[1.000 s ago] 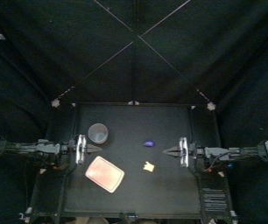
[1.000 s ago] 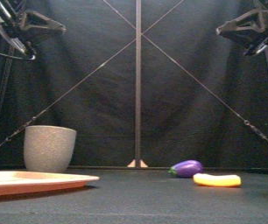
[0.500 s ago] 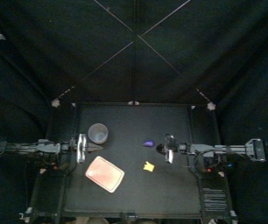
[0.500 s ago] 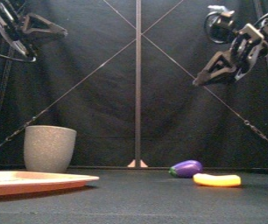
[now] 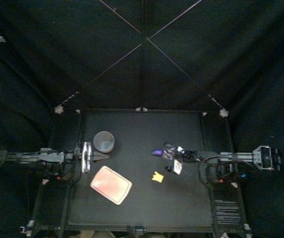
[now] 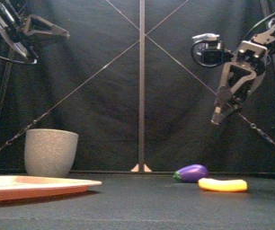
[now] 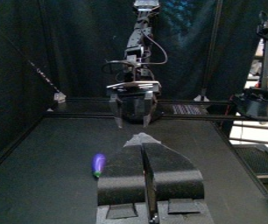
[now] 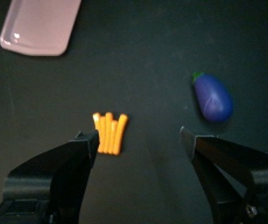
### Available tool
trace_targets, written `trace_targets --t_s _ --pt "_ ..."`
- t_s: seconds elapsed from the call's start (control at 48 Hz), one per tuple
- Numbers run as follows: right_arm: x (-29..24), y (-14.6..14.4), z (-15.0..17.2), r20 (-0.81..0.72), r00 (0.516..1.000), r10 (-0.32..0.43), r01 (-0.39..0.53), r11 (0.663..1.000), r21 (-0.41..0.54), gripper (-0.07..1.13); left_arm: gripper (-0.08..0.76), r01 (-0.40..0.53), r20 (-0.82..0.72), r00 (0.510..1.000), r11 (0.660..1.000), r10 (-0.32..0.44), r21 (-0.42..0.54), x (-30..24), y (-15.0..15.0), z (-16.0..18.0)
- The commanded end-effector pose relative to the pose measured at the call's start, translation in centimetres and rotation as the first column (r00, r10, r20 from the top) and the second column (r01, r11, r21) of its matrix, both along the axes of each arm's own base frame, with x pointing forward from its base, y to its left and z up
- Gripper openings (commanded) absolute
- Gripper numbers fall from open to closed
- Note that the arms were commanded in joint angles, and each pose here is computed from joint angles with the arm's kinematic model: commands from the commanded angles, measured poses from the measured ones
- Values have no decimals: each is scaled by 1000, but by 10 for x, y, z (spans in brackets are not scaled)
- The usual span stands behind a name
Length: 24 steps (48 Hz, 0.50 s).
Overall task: Pick the fries then place it in the grey bowl
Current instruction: Pick the fries
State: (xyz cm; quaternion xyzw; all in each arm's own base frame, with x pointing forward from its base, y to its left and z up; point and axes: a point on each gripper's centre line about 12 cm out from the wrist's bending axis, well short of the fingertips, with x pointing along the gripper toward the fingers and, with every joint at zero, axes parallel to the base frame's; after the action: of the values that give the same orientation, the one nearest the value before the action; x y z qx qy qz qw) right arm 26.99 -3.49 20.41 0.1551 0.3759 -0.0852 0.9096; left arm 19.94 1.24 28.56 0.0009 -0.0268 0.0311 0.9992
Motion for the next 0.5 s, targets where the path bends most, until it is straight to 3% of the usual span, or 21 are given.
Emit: trace_targets --t_s 0.021,0.188,0.333,0.5 --pt "4 9 1 -44 999 15 -12 998 57 1060 -13 -11 15 1000 1000 10 4 2 2 6" --pt "10 28 -8 -186 982 17 27 973 231 1060 -13 -29 17 999 1000 29 4 1 6 7" --pt "20 35 -15 -319 944 79 1 971 241 1059 -13 -38 17 999 999 38 4 1 8 7" --pt "47 42 -29 -391 920 33 62 972 228 1053 -13 -42 12 999 999 41 2 1 8 5"
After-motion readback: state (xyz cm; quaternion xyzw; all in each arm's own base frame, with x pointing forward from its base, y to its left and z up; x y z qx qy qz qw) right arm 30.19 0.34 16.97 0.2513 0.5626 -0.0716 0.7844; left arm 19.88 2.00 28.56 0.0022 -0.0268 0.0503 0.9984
